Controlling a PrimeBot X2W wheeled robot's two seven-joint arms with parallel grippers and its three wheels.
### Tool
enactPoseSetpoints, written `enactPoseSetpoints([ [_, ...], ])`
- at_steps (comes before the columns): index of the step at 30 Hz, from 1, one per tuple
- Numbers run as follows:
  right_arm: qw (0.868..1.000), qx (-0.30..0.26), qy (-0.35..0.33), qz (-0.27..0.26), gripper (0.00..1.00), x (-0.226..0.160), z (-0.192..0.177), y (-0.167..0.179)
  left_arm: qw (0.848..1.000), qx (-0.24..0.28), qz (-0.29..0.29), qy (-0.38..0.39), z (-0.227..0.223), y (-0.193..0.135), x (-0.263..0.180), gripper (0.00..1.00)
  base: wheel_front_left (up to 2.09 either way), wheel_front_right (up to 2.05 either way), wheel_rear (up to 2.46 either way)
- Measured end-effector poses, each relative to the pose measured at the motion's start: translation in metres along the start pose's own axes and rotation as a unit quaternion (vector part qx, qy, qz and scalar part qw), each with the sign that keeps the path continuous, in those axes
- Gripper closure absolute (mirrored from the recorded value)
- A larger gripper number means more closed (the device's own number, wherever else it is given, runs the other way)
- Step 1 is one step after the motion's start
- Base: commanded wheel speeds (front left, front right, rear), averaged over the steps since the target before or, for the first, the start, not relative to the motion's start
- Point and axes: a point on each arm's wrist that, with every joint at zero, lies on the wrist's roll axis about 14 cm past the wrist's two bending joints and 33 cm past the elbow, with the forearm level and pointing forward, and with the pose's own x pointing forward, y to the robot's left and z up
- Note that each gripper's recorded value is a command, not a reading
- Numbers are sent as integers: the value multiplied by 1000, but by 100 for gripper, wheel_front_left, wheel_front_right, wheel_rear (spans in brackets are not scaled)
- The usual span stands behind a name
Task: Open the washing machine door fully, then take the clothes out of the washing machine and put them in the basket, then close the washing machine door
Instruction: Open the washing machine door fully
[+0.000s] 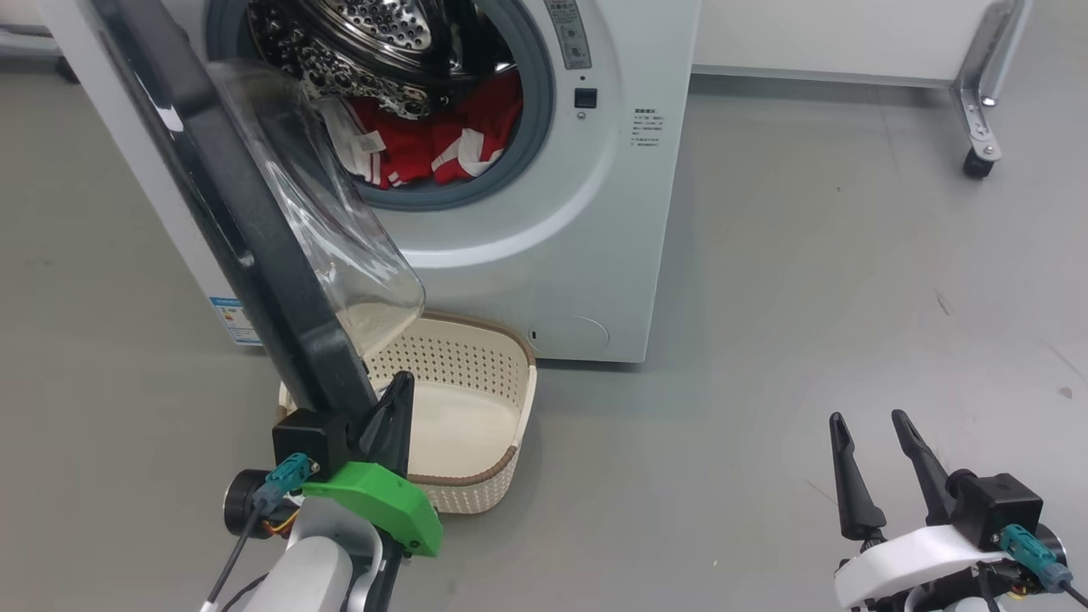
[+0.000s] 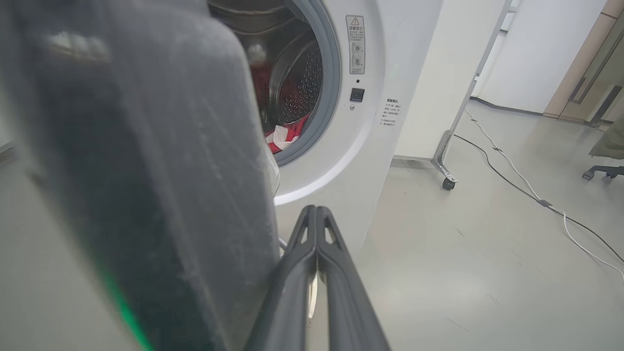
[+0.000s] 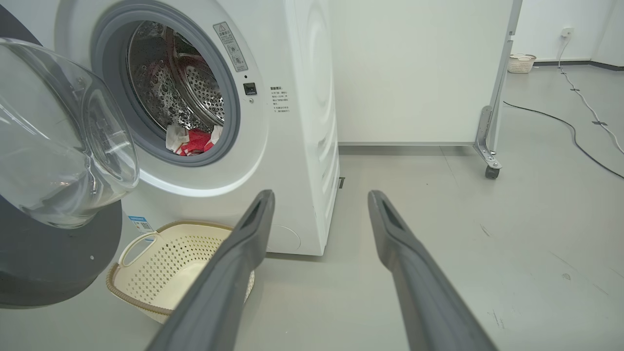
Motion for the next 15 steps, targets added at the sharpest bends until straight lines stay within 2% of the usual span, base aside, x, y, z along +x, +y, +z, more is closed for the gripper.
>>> enactPoseSetpoints([
  [15,998,-4,19,64,0,14,-11,39,997,-11,69,-29,14,44,-25,100,0,0,0],
])
